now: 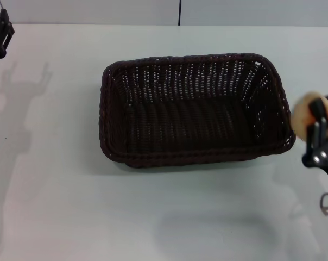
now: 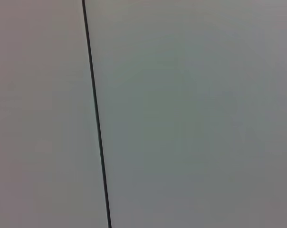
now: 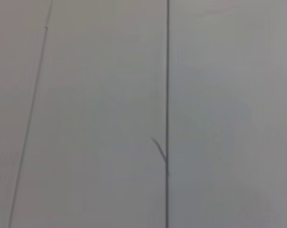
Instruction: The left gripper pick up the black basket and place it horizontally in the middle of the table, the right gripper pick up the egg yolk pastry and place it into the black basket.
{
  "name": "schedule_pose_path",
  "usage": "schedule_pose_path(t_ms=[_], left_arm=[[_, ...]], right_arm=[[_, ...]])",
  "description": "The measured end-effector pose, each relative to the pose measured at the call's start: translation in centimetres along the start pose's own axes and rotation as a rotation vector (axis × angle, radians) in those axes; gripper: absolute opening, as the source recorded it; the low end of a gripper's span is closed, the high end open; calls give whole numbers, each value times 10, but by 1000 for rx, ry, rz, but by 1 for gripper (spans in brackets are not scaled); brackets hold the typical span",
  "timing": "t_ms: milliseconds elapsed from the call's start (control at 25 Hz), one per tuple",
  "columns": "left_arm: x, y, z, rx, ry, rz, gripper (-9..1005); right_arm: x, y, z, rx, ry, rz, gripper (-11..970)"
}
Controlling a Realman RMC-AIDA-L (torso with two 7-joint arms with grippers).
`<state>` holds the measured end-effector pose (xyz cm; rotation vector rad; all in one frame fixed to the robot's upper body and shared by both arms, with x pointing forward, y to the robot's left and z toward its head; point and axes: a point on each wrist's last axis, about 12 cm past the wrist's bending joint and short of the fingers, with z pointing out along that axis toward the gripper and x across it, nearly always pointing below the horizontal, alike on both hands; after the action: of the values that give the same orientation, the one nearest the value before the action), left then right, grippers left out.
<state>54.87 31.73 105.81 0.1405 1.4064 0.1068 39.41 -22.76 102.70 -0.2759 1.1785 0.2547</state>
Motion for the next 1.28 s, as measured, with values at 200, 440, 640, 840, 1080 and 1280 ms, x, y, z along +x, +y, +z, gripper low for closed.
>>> schedule_pose_path(t_ms=[200,440,640,840,1080,1280], left_arm=[[0,0,1,1,0,0,800],[1,0,0,-1,2,0,800],[-1,-1,2,2,-2,-1,800],[-2,-1,3,3,-6,-1,800],[0,2,1,-9,-1,2,800],[5,11,-10,-40,18,-1,800]], right_arm=[[6,-2,38,-61,-15,-14,56],[14,-5,74,-97,15,-19,52],[26,-3,95,-154,109,55,71],[27,0,99,-188,117,69,242],[17,-4,82,-139,40,82,513],[11,-27,47,49,14,62,599]])
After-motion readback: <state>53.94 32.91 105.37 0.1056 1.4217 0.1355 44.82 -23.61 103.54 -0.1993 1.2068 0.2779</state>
